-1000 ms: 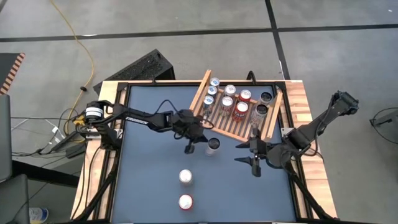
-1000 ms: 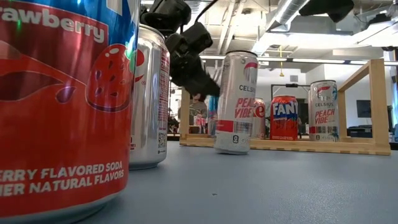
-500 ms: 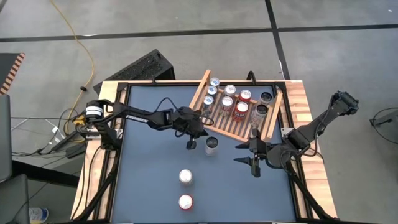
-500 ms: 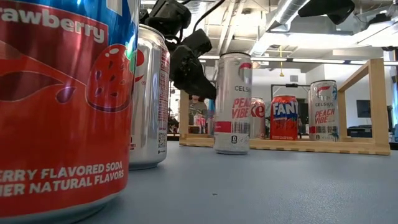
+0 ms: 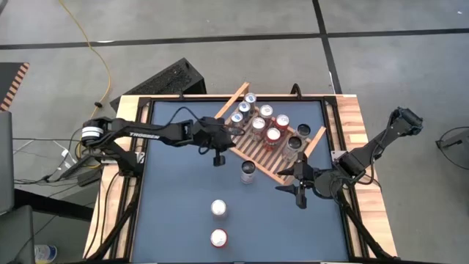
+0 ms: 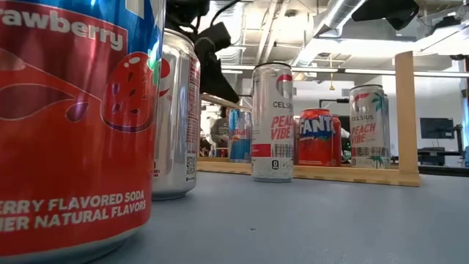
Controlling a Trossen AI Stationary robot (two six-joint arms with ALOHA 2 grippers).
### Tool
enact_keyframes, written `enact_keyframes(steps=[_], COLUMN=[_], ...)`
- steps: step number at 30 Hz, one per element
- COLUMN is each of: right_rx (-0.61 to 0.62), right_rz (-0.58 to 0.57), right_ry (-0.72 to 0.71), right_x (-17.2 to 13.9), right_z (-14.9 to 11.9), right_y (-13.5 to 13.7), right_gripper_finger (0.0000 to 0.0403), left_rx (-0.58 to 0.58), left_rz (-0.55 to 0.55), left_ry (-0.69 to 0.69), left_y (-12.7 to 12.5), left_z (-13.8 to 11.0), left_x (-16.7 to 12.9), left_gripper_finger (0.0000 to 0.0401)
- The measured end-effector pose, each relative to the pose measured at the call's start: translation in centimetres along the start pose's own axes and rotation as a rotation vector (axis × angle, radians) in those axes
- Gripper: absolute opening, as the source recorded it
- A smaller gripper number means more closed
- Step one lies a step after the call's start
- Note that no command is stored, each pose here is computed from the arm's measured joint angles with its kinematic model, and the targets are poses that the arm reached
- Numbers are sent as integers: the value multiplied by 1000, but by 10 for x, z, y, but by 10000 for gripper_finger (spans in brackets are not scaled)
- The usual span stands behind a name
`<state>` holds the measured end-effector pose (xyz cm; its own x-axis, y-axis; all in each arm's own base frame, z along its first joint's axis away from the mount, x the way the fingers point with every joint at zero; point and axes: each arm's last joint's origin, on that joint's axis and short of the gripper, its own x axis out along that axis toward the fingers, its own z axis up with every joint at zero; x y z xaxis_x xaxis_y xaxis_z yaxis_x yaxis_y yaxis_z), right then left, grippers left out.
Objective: Place canned beverage on shelf
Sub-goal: Adjust the shelf
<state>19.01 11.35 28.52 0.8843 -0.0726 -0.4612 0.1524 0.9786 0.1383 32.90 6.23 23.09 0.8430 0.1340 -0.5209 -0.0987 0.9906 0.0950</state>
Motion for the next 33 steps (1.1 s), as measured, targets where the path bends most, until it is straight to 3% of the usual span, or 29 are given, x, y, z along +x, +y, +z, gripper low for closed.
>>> enact_keyframes(steps=[8, 14, 17, 24, 33], right_rx=[0, 12, 29, -40, -115], right_rz=[-4, -167, -184, -169, -348], right_ry=[-1, 65, 92, 185, 411], right_x=[0, 8, 14, 23, 20], right_z=[0, -14, -19, -14, -12], right_y=[0, -6, -4, 18, 45], right_gripper_finger=[221, 211, 196, 129, 9], left_rx=[-32, -42, -30, 17, 57], left_rz=[-132, -227, -264, -222, -148], left_ry=[12, -25, -60, -155, -162], left_y=[-15, -34, -45, -67, -83], left_z=[-2, 11, 20, 37, 38], left_x=[2, -19, -38, -79, -106], left_gripper_finger=[0, 0, 0, 0, 0])
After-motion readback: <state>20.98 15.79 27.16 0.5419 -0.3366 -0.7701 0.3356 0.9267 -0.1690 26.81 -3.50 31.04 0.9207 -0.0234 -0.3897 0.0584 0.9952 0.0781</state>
